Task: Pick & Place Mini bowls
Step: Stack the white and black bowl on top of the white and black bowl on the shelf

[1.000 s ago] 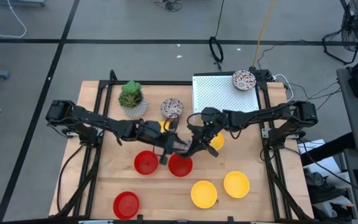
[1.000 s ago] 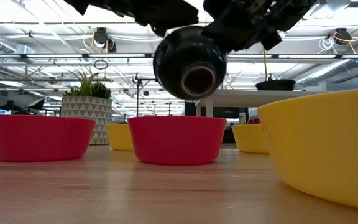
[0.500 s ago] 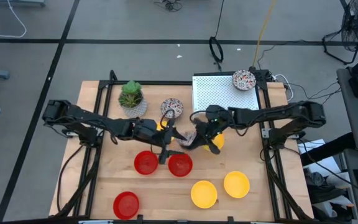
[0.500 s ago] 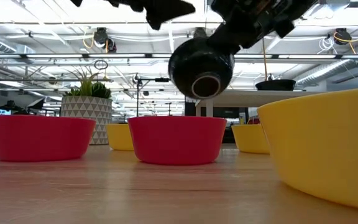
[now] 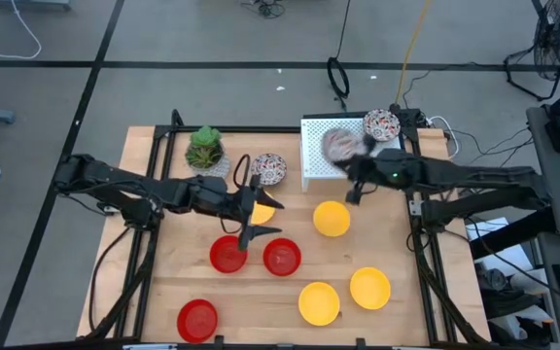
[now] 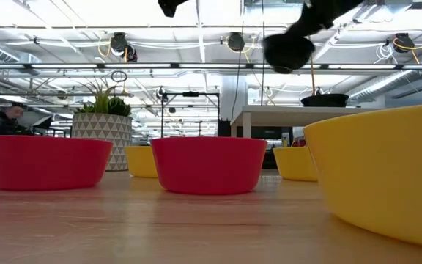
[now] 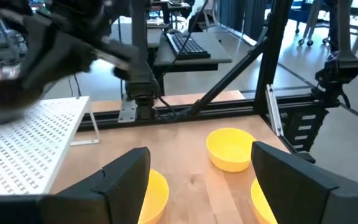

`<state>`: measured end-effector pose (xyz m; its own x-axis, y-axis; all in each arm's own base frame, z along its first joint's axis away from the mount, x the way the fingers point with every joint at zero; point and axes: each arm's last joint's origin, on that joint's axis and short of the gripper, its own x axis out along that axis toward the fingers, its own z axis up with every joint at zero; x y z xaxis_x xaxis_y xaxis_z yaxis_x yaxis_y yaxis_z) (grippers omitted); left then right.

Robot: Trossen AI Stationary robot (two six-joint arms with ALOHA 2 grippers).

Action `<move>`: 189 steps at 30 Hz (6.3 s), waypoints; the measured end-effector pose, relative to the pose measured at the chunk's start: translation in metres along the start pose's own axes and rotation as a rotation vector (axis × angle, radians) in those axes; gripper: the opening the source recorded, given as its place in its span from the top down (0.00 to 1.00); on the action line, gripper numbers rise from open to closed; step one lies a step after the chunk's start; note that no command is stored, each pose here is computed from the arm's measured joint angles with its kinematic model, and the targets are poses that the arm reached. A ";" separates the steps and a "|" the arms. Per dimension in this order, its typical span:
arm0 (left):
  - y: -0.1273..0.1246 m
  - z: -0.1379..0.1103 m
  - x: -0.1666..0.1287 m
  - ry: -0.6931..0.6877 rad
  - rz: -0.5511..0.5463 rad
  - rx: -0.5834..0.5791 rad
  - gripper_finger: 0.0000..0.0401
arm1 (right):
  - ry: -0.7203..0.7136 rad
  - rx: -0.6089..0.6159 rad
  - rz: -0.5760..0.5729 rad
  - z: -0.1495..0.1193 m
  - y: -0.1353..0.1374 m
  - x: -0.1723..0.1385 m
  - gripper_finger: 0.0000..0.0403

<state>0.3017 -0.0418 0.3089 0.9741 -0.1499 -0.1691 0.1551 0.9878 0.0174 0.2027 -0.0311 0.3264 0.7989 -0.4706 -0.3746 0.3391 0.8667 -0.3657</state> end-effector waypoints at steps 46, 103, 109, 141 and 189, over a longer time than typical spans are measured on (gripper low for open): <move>0.017 -0.007 -0.001 0.072 0.174 -0.005 0.29 | 0.420 0.258 -0.373 -0.061 -0.090 0.025 0.99; 0.102 -0.103 0.027 0.551 0.542 -0.156 0.29 | 0.279 0.213 -0.346 -0.043 -0.082 0.030 0.68; 0.126 -0.130 0.036 0.577 0.506 -0.293 0.29 | 0.275 0.213 -0.345 -0.043 -0.081 0.030 0.68; 0.140 -0.150 0.040 0.605 0.495 -0.302 0.91 | 0.257 0.238 -0.351 -0.042 -0.082 0.030 0.68; -0.005 -0.054 0.044 0.186 -0.332 -0.029 0.93 | -0.214 0.036 1.026 0.000 0.096 0.081 0.57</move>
<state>0.3345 -0.0510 0.2486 0.8247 -0.4541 -0.3371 0.4496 0.8880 -0.0963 0.3002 0.0142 0.2608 0.7818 0.5287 -0.3305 -0.5386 0.8397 0.0691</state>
